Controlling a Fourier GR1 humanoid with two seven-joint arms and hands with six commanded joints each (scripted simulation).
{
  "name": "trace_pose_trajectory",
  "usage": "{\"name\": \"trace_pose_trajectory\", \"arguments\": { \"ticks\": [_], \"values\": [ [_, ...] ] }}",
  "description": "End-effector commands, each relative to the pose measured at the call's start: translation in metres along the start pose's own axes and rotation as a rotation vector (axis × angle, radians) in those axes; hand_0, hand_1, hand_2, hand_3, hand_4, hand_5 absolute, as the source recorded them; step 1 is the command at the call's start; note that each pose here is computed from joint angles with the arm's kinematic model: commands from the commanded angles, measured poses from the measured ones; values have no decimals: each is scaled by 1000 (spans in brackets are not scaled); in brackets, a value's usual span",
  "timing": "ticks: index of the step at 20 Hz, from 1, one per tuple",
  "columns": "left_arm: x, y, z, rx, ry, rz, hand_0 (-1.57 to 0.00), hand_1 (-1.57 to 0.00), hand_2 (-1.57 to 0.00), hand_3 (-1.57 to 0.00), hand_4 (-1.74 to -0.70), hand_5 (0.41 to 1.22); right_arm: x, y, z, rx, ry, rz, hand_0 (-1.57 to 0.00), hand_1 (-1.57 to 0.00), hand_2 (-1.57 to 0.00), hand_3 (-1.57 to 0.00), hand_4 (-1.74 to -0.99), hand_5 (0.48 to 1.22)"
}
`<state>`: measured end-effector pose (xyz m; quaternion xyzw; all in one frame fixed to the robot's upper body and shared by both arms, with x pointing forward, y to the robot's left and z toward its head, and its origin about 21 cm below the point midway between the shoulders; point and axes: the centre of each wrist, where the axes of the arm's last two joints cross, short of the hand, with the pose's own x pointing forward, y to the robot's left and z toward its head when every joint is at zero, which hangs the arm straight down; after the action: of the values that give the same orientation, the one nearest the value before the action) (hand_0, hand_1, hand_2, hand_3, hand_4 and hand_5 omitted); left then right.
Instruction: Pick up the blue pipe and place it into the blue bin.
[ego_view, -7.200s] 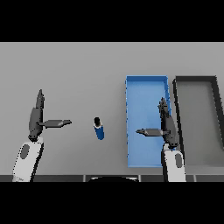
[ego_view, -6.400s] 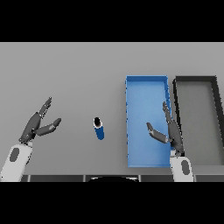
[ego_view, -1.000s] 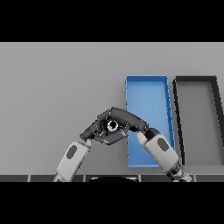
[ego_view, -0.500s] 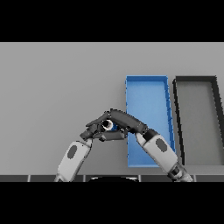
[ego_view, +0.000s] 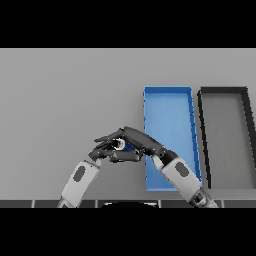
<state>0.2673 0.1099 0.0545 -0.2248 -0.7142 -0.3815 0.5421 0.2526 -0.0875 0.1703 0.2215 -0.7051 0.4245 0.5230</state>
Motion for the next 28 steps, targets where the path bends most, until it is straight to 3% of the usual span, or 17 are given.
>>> {"name": "trace_pose_trajectory", "arguments": {
  "ticks": [1, 5, 7, 10, 14, 18, 21, 24, 28],
  "values": [
    [-2, 1, 3, 3, 10, 1, -383, -351, -338, -305, -1085, 1029, 2, 0, -1, -8, 9, 15, -1567, -1567, -1567, -1563, -1739, 1214],
    [-3, 2, 2, 38, 74, 24, -156, -143, -138, -124, -980, 704, 0, -6, -2, -32, 7, 37, -1569, -1569, -1569, -1568, -1740, 1218],
    [-3, 0, 3, 45, 95, 59, -100, -91, -88, -79, -969, 603, -1, -5, -2, -29, -3, 22, -1570, -1570, -1570, -1569, -1740, 1219],
    [-5, 3, 5, 55, 112, 26, -50, -46, -45, -40, -947, 513, -1, -3, -1, -37, -37, -17, -1570, -1570, -1570, -1570, -1741, 1220],
    [-8, 1, 2, 48, 138, 23, -20, -18, -18, -16, -916, 474, 21, -12, -4, -33, -65, -143, -1571, -1571, -1571, -1571, -1741, 1221],
    [-8, -3, 1, 42, 133, 22, -8, -7, -7, -6, -907, 450, 53, -42, -8, -56, -116, -212, -1571, -1571, -1571, -1571, -1741, 1221],
    [-5, -2, 1, 34, 151, 35, -3, -3, -3, -3, -906, 437, 88, -72, -11, -58, -224, -198, -1571, -1571, -1571, -1571, -1741, 1221],
    [-8, -2, 3, 42, 176, 30, -1, -1, -1, -1, -902, 432, 119, -104, -2, -235, -284, -134, -1571, -1571, -1571, -1571, -1741, 1221],
    [-6, 1, 3, 38, 170, 25, 0, 0, 0, 0, -890, 421, 115, -150, 11, -432, -180, -118, -1571, -1571, -1571, -1571, -1741, 1221]
  ]
}}
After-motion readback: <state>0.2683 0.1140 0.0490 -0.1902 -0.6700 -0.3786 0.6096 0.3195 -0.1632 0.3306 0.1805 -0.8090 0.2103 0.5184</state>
